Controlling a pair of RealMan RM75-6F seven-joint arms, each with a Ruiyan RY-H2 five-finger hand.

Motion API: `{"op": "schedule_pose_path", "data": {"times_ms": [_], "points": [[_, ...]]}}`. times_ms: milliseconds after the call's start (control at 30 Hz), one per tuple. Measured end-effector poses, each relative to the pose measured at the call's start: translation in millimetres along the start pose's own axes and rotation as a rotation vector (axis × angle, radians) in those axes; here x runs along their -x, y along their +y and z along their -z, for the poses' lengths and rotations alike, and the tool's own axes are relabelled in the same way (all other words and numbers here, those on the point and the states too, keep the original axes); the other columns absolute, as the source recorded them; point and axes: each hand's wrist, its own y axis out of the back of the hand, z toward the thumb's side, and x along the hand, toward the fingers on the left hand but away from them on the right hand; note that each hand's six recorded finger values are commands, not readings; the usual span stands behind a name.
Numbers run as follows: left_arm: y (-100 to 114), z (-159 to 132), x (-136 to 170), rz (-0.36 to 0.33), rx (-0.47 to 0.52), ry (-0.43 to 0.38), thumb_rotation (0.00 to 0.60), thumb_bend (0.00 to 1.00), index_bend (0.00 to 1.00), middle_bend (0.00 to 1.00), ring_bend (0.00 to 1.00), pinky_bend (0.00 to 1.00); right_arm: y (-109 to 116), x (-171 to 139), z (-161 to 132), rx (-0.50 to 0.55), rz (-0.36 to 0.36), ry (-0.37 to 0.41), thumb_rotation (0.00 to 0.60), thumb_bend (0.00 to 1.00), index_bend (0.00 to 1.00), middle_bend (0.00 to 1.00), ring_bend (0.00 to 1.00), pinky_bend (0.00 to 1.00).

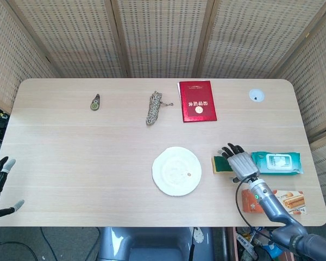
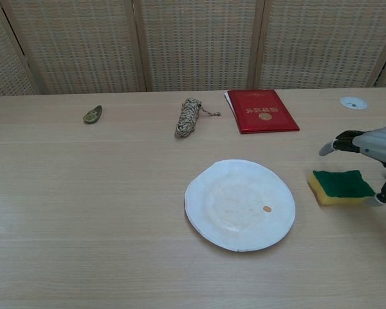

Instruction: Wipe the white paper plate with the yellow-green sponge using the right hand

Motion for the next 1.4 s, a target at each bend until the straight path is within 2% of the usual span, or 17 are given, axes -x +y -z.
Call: {"op": "schedule_pose_path", "data": {"times_ms": [300, 500, 633, 800, 900, 1033, 1100, 1233, 1400], "points": [[-2.9, -0.4, -6.2, 0.017, -0.001, 0.008, 0.600, 0.00, 0.00, 0.00, 0.00, 0.00, -14.1, 25.0, -12.4, -0.011, -0.022, -0.002, 0.600, 0.16, 0.18, 0.21, 0.07, 0.33], [-5.0, 0.2, -9.1, 0.032, 0.003, 0.011, 0.600, 0.00, 0.00, 0.00, 0.00, 0.00, -21.3, 34.3, -10.3, -0.013, -0.029, -0.019, 0.600, 0.21, 0.30, 0.35, 0.22, 0.48], [-4.5, 0.9, -11.0, 0.031, 0.006, 0.015, 0.600, 0.00, 0.00, 0.00, 0.00, 0.00, -21.7, 37.4, -10.2, -0.004, -0.003, -0.019, 0.600, 0.29, 0.40, 0.45, 0.33, 0.56], [-6.2, 0.7, -12.4, 0.039, 0.005, 0.015, 0.600, 0.00, 0.00, 0.00, 0.00, 0.00, -15.4, 39.4, -14.7, 0.012, 0.055, 0.006, 0.600, 0.30, 0.42, 0.46, 0.34, 0.56], [-7.1, 1.0, -13.5, 0.043, 0.004, 0.019, 0.600, 0.00, 0.00, 0.00, 0.00, 0.00, -6.3, 39.1, -20.4, 0.041, 0.103, 0.033, 0.600, 0.30, 0.42, 0.47, 0.34, 0.53], [-8.7, 1.3, -14.7, 0.053, 0.003, 0.022, 0.600, 0.00, 0.00, 0.00, 0.00, 0.00, 12.3, 36.2, -30.9, 0.115, 0.169, 0.089, 0.600, 0.30, 0.42, 0.47, 0.34, 0.45], [-9.7, 0.9, -15.3, 0.058, 0.002, 0.022, 0.600, 0.00, 0.00, 0.00, 0.00, 0.00, 21.4, 33.8, -37.9, 0.159, 0.194, 0.123, 0.600, 0.31, 0.42, 0.47, 0.34, 0.45], [-11.3, 0.3, -16.9, 0.067, 0.001, 0.023, 0.600, 0.00, 0.00, 0.00, 0.00, 0.00, 42.8, 26.1, -61.3, 0.252, 0.244, 0.230, 0.600, 0.31, 0.42, 0.47, 0.34, 0.45], [-12.8, 0.4, -18.9, 0.075, 0.000, 0.025, 0.600, 0.00, 0.00, 0.00, 0.00, 0.00, 56.4, 21.0, -89.0, 0.258, 0.273, 0.349, 0.600, 0.31, 0.42, 0.47, 0.34, 0.45]]}}
